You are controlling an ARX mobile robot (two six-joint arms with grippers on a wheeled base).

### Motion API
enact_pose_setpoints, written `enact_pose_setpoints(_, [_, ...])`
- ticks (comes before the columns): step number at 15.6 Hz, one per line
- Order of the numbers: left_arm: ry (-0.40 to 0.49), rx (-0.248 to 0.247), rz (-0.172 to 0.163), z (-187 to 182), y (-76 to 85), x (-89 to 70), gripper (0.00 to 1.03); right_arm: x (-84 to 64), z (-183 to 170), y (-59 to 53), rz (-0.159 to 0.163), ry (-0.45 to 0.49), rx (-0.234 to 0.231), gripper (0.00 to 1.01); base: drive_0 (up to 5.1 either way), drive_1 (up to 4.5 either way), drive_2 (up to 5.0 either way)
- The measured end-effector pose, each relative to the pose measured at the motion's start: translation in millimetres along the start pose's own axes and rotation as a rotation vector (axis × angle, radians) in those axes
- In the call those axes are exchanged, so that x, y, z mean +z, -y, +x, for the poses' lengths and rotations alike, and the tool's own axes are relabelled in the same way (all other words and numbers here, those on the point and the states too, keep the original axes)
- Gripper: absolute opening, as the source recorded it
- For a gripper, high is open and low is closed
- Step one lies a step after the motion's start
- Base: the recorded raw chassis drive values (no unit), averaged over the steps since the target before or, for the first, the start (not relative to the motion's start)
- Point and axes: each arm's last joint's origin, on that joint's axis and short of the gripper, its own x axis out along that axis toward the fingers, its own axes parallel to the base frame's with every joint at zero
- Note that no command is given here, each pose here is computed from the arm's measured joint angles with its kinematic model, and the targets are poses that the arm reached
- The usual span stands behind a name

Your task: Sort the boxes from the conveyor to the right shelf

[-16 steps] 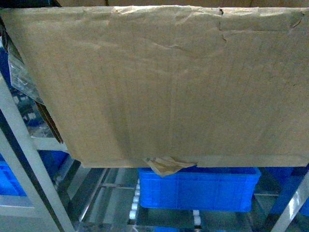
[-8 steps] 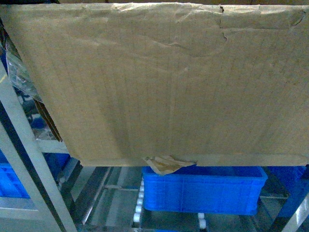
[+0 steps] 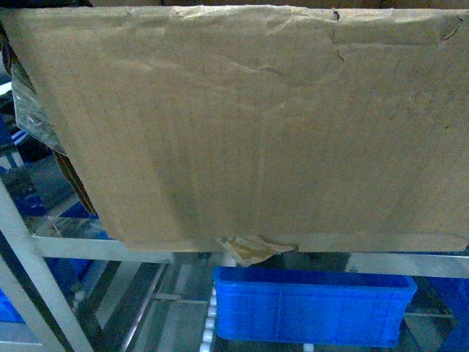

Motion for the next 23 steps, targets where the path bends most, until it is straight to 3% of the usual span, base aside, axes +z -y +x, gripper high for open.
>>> enact_pose_setpoints(2, [-0.004,-0.002,0.001,0.4,-0.3,-0.4,0.04,-0.4,0.3,0.3,0.004,-0.003,0.0,0.02,0.0,0.0,0.0])
enact_pose_setpoints(6, [-0.102,-0.028,-0.062,37.9,-6.9,-0.9,0.04,-13.9,19.6,14.6,0.137,-0.126,-0.003,0.02,0.0,0.0,0.0])
enact_pose_setpoints(7, [-0.127,-0.029,-0.094,50.3,-9.4,-2.3,0.04,-18.2,27.4,20.7,0.169,-0.147,-0.003,0.02,0.0,0.0,0.0])
enact_pose_setpoints(9, [-0.127,-0.028,-0.147,71.6,-7.9,6.4,0.04,-13.0,45.0,33.3,0.173,-0.117,-0.013,0.02,0.0,0.0,0.0])
enact_pose_setpoints(11, [-0.129,-0.028,-0.176,88.3,-6.3,11.2,0.04,-7.9,62.9,44.0,0.176,-0.116,-0.022,0.02,0.0,0.0,0.0])
enact_pose_setpoints(13, [-0.135,-0.017,-0.177,104.0,-3.8,7.0,0.04,-8.0,80.1,52.8,0.178,-0.123,-0.033,0.02,0.0,0.0,0.0])
enact_pose_setpoints(15, [-0.119,0.003,-0.184,117.8,-3.0,6.9,0.04,-4.3,91.4,58.2,0.152,-0.114,-0.026,0.02,0.0,0.0,0.0])
enact_pose_setpoints(16, [-0.101,0.01,-0.211,119.9,-5.7,9.2,0.25,-4.5,92.8,59.8,0.144,-0.116,-0.031,0.17,0.0,0.0,0.0])
enact_pose_setpoints(17, [-0.071,0.065,-0.238,121.9,-15.1,14.3,0.61,-2.8,91.3,63.1,0.141,-0.107,-0.042,0.54,0.0,0.0,0.0])
enact_pose_setpoints(18, [-0.064,0.074,-0.245,121.8,-16.9,16.1,0.95,-2.8,91.3,63.1,0.136,-0.108,-0.043,0.89,0.0,0.0,0.0])
enact_pose_setpoints(19, [-0.049,0.069,-0.248,121.9,-16.5,17.7,1.0,-2.8,91.3,63.1,0.136,-0.107,-0.043,0.98,0.0,0.0,0.0])
enact_pose_setpoints(23, [0.049,0.054,-0.257,115.0,-15.4,29.7,0.98,-3.2,92.6,63.5,0.092,-0.013,-0.04,0.98,0.0,0.0,0.0])
